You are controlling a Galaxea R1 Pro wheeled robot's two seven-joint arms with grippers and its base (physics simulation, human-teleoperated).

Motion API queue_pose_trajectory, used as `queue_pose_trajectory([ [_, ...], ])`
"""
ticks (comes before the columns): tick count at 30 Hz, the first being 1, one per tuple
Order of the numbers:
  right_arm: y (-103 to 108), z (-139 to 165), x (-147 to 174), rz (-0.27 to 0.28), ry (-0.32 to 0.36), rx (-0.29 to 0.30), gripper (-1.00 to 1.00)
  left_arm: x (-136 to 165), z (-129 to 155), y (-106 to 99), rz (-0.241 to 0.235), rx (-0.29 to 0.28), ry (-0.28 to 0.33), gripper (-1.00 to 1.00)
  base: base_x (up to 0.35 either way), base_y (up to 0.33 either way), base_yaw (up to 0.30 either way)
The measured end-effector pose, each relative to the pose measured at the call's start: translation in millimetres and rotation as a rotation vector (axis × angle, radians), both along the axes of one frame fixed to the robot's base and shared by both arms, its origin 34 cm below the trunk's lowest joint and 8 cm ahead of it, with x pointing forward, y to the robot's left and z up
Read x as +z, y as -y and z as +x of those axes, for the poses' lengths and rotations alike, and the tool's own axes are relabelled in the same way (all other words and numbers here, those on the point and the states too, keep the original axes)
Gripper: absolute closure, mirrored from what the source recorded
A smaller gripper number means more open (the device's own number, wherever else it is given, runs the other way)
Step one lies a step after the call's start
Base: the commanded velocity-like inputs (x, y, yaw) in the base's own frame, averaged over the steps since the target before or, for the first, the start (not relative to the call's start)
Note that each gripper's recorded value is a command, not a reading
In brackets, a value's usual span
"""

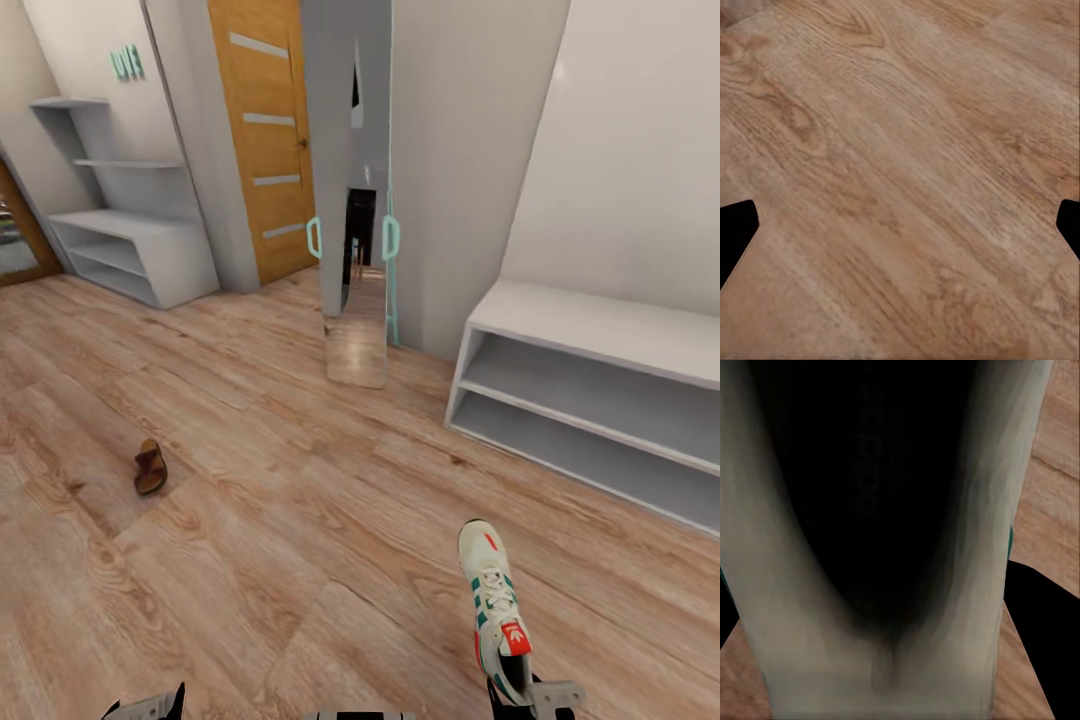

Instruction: Pick up the two gym shoes and the two sandals from the corridor floor and place them onto the hallstand (shoe rack) in the corridor, making sure they are on the rack and not on the floor. Arrange them so the two gym shoes are next to each other and the two sandals are next to each other.

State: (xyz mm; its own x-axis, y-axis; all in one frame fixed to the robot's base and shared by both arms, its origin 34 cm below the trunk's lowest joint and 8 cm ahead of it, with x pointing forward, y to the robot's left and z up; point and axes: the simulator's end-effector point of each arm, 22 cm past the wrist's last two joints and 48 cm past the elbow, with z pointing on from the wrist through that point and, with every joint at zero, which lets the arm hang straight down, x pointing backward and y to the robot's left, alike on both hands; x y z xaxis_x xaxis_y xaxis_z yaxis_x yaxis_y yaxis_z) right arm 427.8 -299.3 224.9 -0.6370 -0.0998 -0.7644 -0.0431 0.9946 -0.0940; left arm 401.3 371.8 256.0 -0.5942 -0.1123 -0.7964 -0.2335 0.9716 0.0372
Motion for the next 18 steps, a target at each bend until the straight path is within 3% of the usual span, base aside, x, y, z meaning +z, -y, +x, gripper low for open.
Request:
queue_pose_trajectory([
  [8,0.0,0.0,0.1,0.0,0.0,-0.001,1.0,0.2,0.0,-0.4,-0.002,0.003,0.001,-1.0,0.054,0.0,0.278],
  [18,-0.3,0.0,0.3,0.0,0.001,0.001,1.0,0.7,0.0,-1.2,-0.005,0.01,0.004,-1.0,0.316,0.0,0.255],
])
